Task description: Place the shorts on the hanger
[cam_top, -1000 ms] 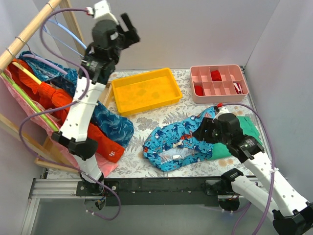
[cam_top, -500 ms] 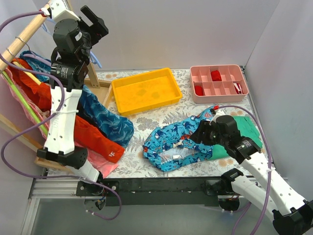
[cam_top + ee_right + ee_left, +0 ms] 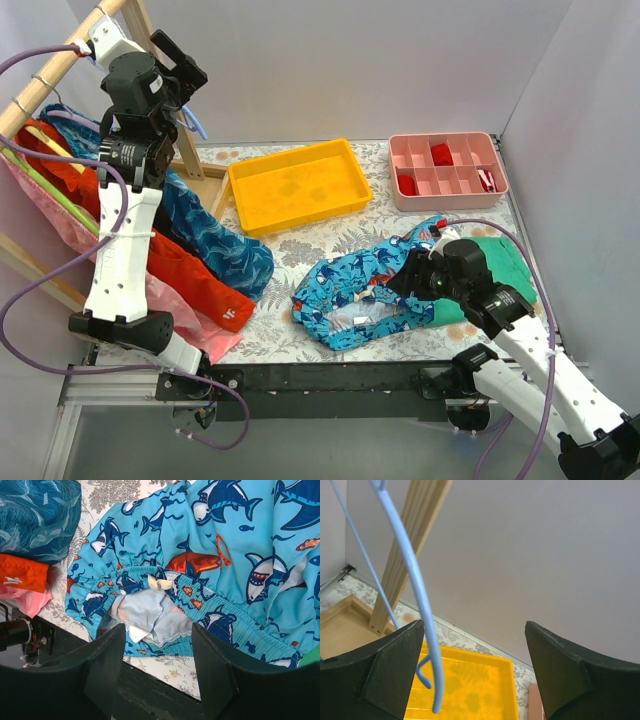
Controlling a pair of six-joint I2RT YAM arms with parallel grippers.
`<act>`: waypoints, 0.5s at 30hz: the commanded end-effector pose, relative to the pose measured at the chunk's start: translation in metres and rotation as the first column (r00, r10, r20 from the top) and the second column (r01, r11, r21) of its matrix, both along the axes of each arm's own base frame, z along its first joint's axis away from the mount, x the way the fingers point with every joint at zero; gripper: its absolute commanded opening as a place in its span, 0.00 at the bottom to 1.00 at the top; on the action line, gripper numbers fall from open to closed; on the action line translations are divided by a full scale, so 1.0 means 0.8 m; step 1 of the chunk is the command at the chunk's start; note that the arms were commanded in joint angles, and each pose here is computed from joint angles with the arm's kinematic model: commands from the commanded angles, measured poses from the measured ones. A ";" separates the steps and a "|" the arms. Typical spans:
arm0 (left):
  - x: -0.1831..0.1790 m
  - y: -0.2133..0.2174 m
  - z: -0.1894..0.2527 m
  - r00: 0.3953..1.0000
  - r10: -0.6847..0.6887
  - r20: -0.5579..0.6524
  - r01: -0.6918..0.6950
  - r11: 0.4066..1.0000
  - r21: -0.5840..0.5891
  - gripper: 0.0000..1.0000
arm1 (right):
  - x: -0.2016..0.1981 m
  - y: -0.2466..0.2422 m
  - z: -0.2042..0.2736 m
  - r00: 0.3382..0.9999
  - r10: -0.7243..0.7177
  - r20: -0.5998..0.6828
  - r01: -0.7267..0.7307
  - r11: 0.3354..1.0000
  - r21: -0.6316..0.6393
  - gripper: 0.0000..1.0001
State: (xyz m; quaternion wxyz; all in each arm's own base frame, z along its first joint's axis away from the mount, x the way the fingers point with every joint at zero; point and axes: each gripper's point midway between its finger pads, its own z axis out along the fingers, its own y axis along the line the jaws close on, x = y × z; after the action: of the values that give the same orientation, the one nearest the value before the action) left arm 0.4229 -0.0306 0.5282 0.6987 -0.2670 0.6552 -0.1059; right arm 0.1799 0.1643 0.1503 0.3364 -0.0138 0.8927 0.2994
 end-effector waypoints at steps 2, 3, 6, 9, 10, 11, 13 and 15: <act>-0.004 0.033 -0.007 0.999 0.050 -0.018 -0.051 0.997 -0.061 0.82 | -0.001 0.003 0.009 1.000 0.014 0.023 -0.015 1.000 0.025 0.63; -0.001 0.041 -0.009 0.998 0.057 -0.021 -0.058 0.996 -0.068 0.82 | -0.001 0.004 0.010 1.000 0.015 0.024 -0.016 1.000 0.026 0.63; 0.011 0.042 -0.021 0.998 0.041 -0.040 -0.044 0.996 -0.084 0.82 | -0.003 0.005 0.011 1.000 0.018 0.020 -0.019 0.999 0.031 0.63; 0.024 0.045 -0.029 0.999 0.024 -0.048 -0.029 0.994 -0.103 0.82 | -0.004 0.003 0.009 1.000 0.018 0.020 -0.019 0.999 0.029 0.63; 0.027 0.046 -0.031 0.999 0.022 -0.050 -0.027 0.993 -0.111 0.82 | -0.004 0.004 0.010 1.000 0.018 0.024 -0.019 0.999 0.031 0.63; 0.034 0.047 -0.036 0.998 0.014 -0.058 -0.021 0.993 -0.116 0.82 | -0.004 0.003 0.008 1.000 0.017 0.020 -0.018 0.999 0.030 0.63; 0.041 0.046 -0.038 0.998 0.008 -0.056 -0.015 0.992 -0.124 0.80 | -0.004 0.004 0.008 1.000 0.019 0.020 -0.020 0.999 0.030 0.63; 0.051 0.045 -0.044 0.998 0.002 -0.067 -0.011 0.991 -0.132 0.79 | -0.003 0.005 0.010 1.000 0.021 0.022 -0.022 0.999 0.034 0.63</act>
State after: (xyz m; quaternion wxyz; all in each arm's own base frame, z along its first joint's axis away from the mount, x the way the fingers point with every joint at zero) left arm 0.4522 0.0109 0.4974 0.6665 -0.3218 0.6624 -0.1159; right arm 0.1766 0.1655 0.1538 0.3374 -0.0180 0.8894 0.3080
